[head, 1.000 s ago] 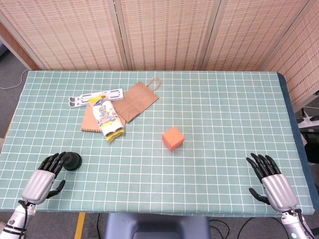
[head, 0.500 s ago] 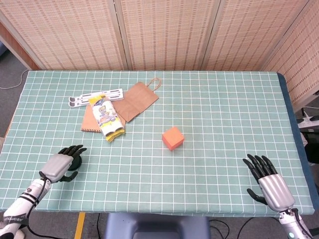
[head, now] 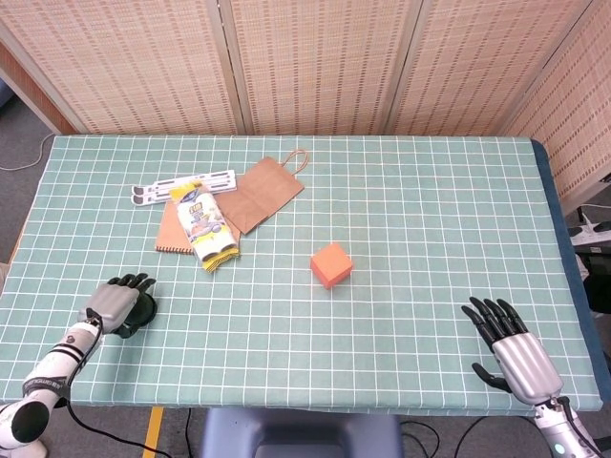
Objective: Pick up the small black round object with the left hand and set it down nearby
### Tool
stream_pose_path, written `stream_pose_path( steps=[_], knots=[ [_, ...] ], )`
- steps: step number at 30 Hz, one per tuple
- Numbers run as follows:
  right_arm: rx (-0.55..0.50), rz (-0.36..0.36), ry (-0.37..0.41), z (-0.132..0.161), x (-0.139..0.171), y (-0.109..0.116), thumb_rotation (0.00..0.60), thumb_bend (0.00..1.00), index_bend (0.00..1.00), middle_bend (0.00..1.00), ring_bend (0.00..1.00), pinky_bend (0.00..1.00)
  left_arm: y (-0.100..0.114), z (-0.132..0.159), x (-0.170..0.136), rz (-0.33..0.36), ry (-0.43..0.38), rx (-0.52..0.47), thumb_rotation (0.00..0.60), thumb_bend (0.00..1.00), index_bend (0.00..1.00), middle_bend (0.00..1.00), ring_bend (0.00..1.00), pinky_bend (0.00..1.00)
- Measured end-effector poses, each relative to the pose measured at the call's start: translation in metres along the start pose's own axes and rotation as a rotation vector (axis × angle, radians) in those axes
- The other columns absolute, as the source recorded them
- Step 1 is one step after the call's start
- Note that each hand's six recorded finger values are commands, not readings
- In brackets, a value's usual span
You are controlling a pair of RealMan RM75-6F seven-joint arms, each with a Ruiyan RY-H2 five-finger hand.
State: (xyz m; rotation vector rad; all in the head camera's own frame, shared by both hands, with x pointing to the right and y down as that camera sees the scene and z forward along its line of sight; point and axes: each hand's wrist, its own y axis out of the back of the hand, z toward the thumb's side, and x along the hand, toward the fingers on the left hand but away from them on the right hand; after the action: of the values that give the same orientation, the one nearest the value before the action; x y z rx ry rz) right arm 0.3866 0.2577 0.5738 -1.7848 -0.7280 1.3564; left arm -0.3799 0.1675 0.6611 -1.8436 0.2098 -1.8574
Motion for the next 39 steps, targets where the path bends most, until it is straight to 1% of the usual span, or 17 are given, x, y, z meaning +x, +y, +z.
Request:
stream_pose_path(
  steps=[5, 13, 17, 22, 25, 28, 31, 33, 35, 39],
  knots=[
    [-0.002, 0.001, -0.002, 0.0, 0.0, 0.0, 0.6, 0.18, 0.0, 0.0, 0.0, 0.0, -0.001, 0.006, 0.01, -0.03, 0.028, 0.032, 0.6, 0.36, 0.0, 0.0, 0.0, 0.15],
    [-0.002, 0.002, -0.004, 0.0, 0.0, -0.001, 0.6, 0.18, 0.0, 0.0, 0.0, 0.0, -0.006, 0.009, 0.023, -0.084, 0.056, 0.045, 0.6, 0.36, 0.0, 0.0, 0.0, 0.16],
    [-0.002, 0.004, -0.005, 0.0, -0.001, -0.002, 0.6, 0.18, 0.0, 0.0, 0.0, 0.0, -0.006, 0.011, 0.028, -0.111, 0.065, 0.069, 0.6, 0.36, 0.0, 0.0, 0.0, 0.2],
    [-0.001, 0.003, -0.01, -0.001, -0.002, -0.002, 0.6, 0.18, 0.0, 0.0, 0.0, 0.0, -0.009, 0.009, 0.031, -0.139, 0.095, 0.087, 0.6, 0.36, 0.0, 0.0, 0.01, 0.27],
    [0.001, 0.004, -0.01, -0.001, -0.002, -0.002, 0.6, 0.18, 0.0, 0.0, 0.0, 0.0, -0.013, 0.005, 0.033, -0.156, 0.112, 0.092, 0.6, 0.35, 0.0, 0.0, 0.03, 0.29],
    [0.002, 0.005, -0.01, -0.001, -0.002, -0.002, 0.6, 0.18, 0.0, 0.0, 0.0, 0.0, -0.013, 0.003, 0.035, -0.163, 0.122, 0.092, 0.6, 0.35, 0.04, 0.01, 0.06, 0.31],
    [0.002, 0.002, -0.011, 0.0, -0.001, -0.002, 0.6, 0.18, 0.0, 0.0, 0.0, 0.0, -0.014, 0.002, 0.035, -0.163, 0.125, 0.097, 0.6, 0.35, 0.14, 0.08, 0.13, 0.35],
    [0.001, 0.001, -0.012, -0.001, -0.001, -0.002, 0.6, 0.18, 0.0, 0.0, 0.0, 0.0, -0.014, 0.001, 0.035, -0.161, 0.127, 0.102, 0.6, 0.35, 0.2, 0.15, 0.19, 0.38],
    [0.001, 0.001, -0.012, -0.001, -0.001, -0.002, 0.6, 0.18, 0.0, 0.0, 0.0, 0.0, -0.013, 0.001, 0.035, -0.155, 0.129, 0.104, 0.6, 0.35, 0.25, 0.22, 0.25, 0.44],
    [0.0, 0.002, -0.014, -0.001, -0.001, -0.002, 0.6, 0.18, 0.0, 0.0, 0.0, 0.0, -0.013, 0.0, 0.035, -0.14, 0.128, 0.098, 0.6, 0.35, 0.3, 0.29, 0.32, 0.53]
  ],
)
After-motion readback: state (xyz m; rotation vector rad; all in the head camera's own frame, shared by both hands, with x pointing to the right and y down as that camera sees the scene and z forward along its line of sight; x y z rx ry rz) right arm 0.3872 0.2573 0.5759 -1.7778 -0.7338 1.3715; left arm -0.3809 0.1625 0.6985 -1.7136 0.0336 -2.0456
